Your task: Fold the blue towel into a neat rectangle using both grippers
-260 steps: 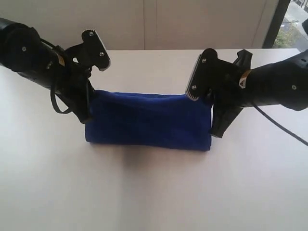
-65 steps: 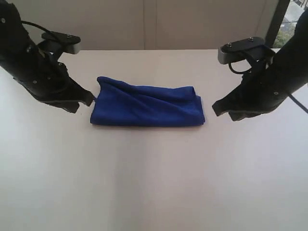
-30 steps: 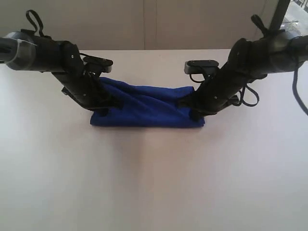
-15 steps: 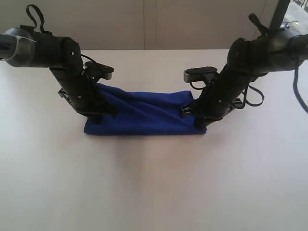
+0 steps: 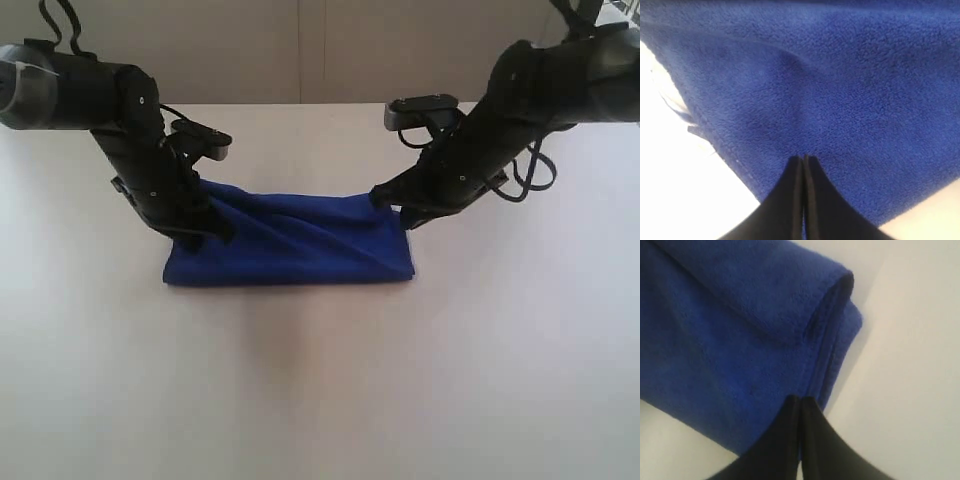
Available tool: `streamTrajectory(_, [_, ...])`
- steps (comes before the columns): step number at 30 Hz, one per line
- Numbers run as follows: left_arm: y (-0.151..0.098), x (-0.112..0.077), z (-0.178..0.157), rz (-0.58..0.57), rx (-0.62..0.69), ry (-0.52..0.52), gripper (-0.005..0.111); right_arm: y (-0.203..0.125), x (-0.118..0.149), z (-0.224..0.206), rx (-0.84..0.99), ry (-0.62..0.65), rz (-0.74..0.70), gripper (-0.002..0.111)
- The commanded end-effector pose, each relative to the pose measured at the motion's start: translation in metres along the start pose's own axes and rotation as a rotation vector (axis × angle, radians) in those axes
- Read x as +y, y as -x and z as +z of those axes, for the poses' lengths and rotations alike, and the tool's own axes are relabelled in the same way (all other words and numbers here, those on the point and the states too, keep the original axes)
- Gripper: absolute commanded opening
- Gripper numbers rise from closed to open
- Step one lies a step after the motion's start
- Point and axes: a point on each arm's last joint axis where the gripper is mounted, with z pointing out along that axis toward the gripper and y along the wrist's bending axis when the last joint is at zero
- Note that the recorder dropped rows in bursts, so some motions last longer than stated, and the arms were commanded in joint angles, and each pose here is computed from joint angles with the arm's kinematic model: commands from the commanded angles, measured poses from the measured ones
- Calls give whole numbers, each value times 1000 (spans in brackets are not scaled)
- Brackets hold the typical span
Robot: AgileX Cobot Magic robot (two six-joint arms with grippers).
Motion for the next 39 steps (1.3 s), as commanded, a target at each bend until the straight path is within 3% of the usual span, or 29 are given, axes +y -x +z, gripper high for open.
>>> streamTrajectory(1, [-3, 0, -4, -9, 7, -13, 0, 12, 7, -2, -107, -1, -73, 0])
streamTrajectory(13, [-2, -1, 2, -9, 9, -16, 0, 5, 7, 44, -71, 34, -16, 0])
streamTrajectory(21, [-2, -1, 2, 11, 10, -16, 0, 20, -3, 54, -208, -37, 34, 0])
streamTrajectory(28, [-2, -1, 2, 13, 10, -16, 0, 24, -13, 68, -306, -82, 192, 0])
streamTrajectory(33, [-2, -1, 2, 13, 10, -16, 0, 24, -12, 70, -294, -75, 193, 0])
streamTrajectory(39, [-4, -1, 2, 13, 23, -21, 0, 46, -16, 57, -419, -112, 188, 0])
